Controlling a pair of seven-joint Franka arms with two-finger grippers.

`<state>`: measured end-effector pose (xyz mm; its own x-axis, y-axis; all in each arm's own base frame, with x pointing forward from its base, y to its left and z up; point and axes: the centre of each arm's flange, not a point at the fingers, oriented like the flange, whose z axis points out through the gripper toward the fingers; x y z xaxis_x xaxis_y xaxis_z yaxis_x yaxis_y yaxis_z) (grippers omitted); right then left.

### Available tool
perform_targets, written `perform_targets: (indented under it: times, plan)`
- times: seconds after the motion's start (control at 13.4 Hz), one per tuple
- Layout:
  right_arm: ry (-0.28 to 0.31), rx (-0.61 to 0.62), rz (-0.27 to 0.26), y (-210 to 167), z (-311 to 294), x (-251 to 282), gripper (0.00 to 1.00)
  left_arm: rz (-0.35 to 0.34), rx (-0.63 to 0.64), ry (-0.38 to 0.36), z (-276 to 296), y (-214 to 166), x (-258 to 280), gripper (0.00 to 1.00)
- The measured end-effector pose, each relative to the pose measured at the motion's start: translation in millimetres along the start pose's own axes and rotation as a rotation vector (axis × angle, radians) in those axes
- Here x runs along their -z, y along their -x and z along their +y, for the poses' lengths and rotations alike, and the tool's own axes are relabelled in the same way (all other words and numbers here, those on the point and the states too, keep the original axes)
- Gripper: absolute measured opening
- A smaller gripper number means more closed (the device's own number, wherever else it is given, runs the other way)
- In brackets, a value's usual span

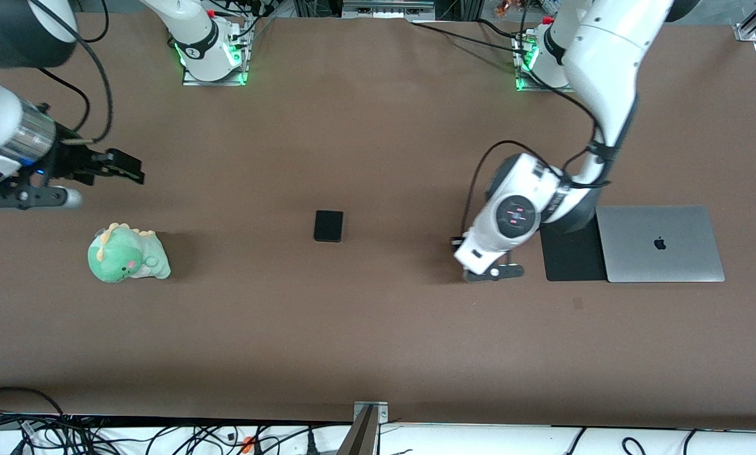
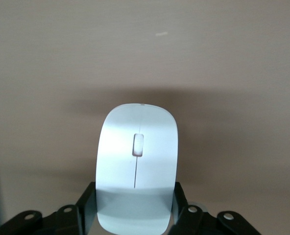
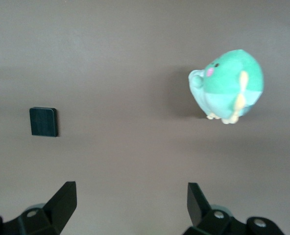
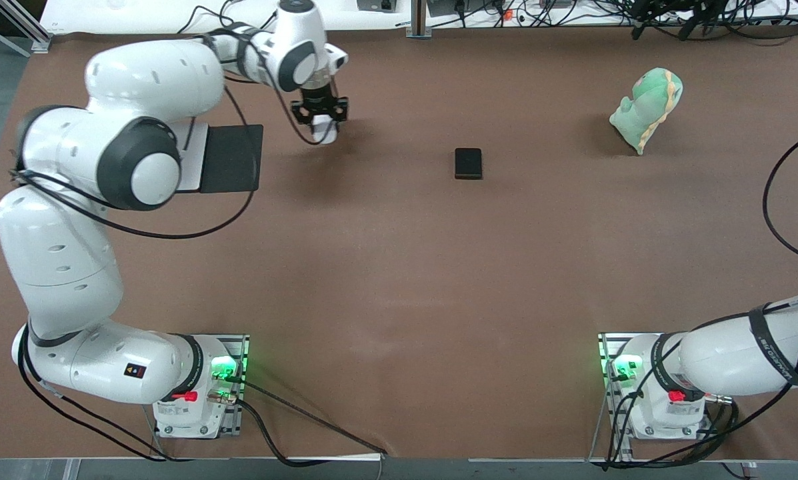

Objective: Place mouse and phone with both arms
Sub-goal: 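Carry the mouse to the pad while the right gripper reaches the phone, then lower the mouse onto the pad while the right gripper grasps the phone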

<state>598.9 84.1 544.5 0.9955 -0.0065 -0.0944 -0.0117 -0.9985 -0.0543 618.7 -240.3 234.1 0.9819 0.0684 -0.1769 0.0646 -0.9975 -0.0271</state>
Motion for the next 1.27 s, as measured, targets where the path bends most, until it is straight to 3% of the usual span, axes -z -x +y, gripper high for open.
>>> perform_targets:
  times: [0.15,0.45,0.6,0.74,1.04,1.27]
  plan:
    - [0.004,-0.012,0.007,-11,-31,-22,1.00,-0.063,-0.066,-0.018,-56,1,-5,0.63]
    - [0.000,-0.073,0.056,-31,-94,-70,1.00,-0.118,-0.150,-0.004,-153,-6,-11,0.63]
    - [-0.005,-0.103,0.078,-38,-131,-101,1.00,-0.128,-0.195,-0.057,-189,-8,-19,0.63]
    - [-0.007,-0.131,0.090,-39,-171,-137,1.00,-0.138,-0.219,-0.089,-213,-8,-27,0.63]
    - [-0.016,-0.189,0.121,-36,-236,-207,1.00,-0.139,-0.232,-0.075,-222,-12,-53,0.63]
    - [0.024,-0.195,0.146,-29,-269,-261,1.00,-0.136,-0.234,-0.072,-220,-13,-55,0.90]
